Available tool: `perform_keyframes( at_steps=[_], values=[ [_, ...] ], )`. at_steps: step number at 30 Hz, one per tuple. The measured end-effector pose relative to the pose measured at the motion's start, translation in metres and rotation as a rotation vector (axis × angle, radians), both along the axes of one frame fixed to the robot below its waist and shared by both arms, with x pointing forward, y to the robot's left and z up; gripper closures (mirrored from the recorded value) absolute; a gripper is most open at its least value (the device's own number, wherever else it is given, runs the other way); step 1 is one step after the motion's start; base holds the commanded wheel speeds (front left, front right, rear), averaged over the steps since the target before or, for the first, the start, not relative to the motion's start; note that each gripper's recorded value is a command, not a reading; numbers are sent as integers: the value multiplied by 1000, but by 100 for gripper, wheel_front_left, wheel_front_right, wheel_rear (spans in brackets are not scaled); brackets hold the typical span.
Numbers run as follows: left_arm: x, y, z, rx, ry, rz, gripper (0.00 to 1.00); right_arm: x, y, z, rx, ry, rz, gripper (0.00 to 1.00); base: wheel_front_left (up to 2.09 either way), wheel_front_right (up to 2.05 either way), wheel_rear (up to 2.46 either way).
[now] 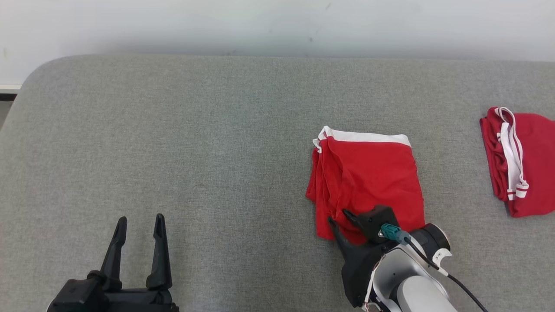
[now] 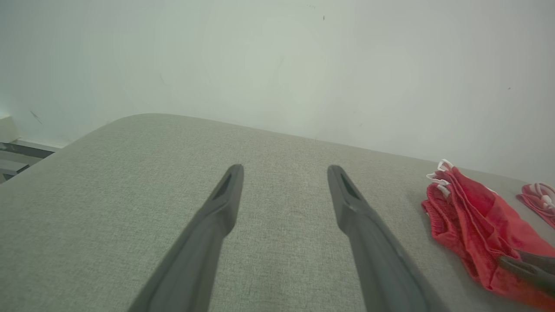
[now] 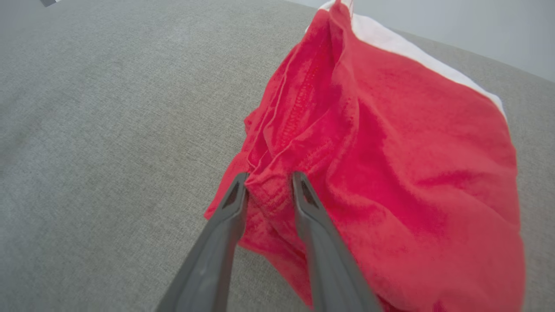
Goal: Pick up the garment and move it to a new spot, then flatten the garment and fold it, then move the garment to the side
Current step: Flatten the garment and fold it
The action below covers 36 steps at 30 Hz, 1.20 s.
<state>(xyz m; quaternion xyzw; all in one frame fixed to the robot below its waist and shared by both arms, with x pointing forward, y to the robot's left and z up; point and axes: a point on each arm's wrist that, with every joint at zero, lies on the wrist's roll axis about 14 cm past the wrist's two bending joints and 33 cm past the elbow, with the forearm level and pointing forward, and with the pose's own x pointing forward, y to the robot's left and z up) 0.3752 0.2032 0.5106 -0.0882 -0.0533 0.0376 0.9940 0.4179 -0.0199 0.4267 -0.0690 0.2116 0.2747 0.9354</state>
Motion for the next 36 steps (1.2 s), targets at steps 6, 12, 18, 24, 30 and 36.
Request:
perform_keyframes(
  at_steps=[6,12,18,24,30,36],
  values=[
    [1,-2,1,-2,-4,-5,0,-6,-1,1,6,-2,-3,52,0,0,0],
    [2,-4,1,-4,-4,-12,0,-7,-3,0,3,3,-8,100,0,0,0],
    [1,-2,2,-2,-6,-5,0,-9,5,3,8,-8,19,100,0,0,0],
    [0,-1,2,-4,-7,-1,0,-28,19,1,9,9,71,100,0,0,0],
    [2,-5,1,-7,-5,-11,0,-39,21,-4,-4,34,85,100,0,0,0],
    [3,-9,1,-9,-6,-24,0,-44,26,-4,-12,43,108,0,0,0,0]
  ],
)
